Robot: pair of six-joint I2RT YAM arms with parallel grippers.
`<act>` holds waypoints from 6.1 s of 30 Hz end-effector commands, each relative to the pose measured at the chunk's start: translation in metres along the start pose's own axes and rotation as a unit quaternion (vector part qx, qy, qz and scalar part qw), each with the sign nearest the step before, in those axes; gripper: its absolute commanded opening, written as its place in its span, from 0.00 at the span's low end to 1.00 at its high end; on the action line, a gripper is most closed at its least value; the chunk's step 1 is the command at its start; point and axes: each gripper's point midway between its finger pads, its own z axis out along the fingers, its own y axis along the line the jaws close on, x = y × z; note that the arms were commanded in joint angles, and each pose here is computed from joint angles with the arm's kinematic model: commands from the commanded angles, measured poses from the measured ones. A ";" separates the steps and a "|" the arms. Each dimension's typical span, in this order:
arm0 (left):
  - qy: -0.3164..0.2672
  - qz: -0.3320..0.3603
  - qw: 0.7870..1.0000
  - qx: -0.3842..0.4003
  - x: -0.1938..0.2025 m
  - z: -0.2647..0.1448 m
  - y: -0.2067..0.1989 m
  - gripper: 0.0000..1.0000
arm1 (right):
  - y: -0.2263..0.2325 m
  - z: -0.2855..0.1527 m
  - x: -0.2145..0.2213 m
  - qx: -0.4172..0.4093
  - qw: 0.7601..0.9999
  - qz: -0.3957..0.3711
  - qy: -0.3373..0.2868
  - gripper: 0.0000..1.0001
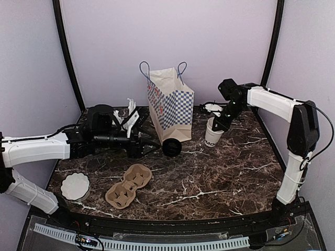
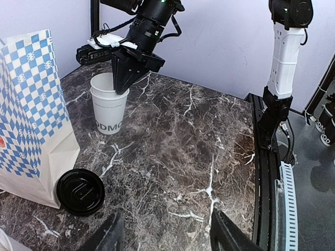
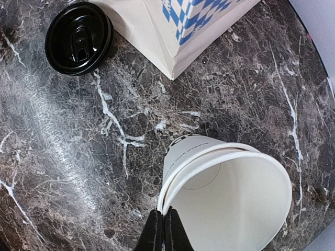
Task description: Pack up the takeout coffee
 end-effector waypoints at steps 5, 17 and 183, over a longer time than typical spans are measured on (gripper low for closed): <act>-0.049 -0.035 0.998 -0.032 -0.028 0.028 0.017 0.57 | -0.030 -0.041 -0.018 0.090 0.996 -0.013 -0.003 0.00; -0.093 0.018 0.989 -0.114 -0.031 0.098 0.034 0.75 | 0.002 -0.099 -0.042 0.008 0.997 0.008 -0.074 0.00; 0.174 -0.135 0.933 -0.284 0.066 0.099 0.125 0.59 | 0.184 -0.007 0.057 -0.006 0.954 -0.261 0.148 0.00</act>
